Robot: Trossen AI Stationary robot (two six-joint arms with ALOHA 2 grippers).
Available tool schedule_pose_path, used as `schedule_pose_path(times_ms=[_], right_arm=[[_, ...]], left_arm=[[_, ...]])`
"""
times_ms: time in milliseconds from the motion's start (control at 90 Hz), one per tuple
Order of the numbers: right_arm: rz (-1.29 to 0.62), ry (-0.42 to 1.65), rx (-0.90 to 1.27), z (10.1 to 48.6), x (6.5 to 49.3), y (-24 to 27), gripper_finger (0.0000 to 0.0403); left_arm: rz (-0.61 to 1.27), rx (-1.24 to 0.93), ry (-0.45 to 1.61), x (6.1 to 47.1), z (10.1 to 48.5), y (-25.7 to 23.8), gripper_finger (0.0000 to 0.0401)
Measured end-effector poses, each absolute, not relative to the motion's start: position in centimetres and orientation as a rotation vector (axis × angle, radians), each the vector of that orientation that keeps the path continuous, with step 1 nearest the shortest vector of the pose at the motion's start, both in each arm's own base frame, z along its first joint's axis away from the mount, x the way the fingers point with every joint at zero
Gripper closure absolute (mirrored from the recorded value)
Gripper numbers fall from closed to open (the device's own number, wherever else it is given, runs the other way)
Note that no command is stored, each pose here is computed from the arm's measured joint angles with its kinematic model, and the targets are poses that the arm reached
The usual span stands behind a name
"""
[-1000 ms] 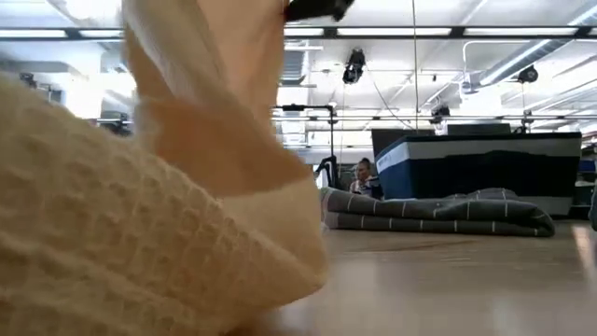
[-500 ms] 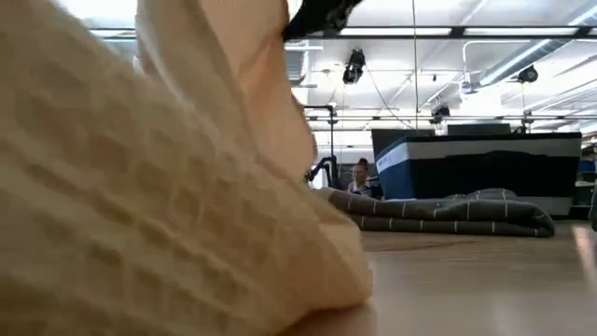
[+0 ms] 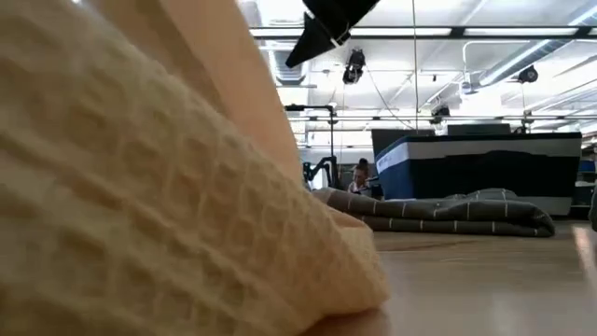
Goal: Fold towel
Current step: Fold the yellow kitchen towel
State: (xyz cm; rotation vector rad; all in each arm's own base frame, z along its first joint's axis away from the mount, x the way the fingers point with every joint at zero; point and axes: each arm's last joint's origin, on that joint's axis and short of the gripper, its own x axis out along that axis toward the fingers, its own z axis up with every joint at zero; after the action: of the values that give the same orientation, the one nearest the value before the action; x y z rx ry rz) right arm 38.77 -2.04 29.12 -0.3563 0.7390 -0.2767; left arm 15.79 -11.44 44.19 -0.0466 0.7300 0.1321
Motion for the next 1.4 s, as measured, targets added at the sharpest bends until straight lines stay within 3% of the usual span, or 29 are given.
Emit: schedule_pose_path(times_ms=[289, 678, 844, 989, 1122, 1278, 1400], right_arm=[[-0.279, 0.85, -0.194, 26.3, 39.3, -2.3, 0.0403], [-0.152, 0.965, -0.015, 23.6, 39.7, 0.4, 0.0402], [-0.112, 1.026, 0.005, 21.8, 40.0, 2.2, 0.037], [0.051, 1.107, 0.109, 21.0, 39.6, 4.3, 0.0311], [0.205, 1.142, 0.172, 20.3, 39.4, 7.4, 0.0255], [0.292, 1.159, 0.11, 17.7, 39.6, 12.0, 0.0216], [0.236, 1.154, 0.095, 14.7, 40.1, 14.3, 0.0206]], left_arm=[[0.5, 0.129, 0.826, 16.9, 41.3, -7.3, 0.0401], [0.841, 0.192, 1.189, 18.0, 30.7, 0.9, 0.0394], [0.744, 0.051, 1.292, 18.5, 28.5, 3.5, 0.0324], [0.577, -0.184, 1.259, 18.5, 30.3, 3.5, 0.0235], [0.471, -0.225, 1.144, 17.0, 32.3, 1.1, 0.0173], [0.332, -0.292, 1.076, 15.5, 31.5, -3.2, 0.0143], [0.202, -0.359, 1.047, 15.2, 28.8, -7.3, 0.0143]])
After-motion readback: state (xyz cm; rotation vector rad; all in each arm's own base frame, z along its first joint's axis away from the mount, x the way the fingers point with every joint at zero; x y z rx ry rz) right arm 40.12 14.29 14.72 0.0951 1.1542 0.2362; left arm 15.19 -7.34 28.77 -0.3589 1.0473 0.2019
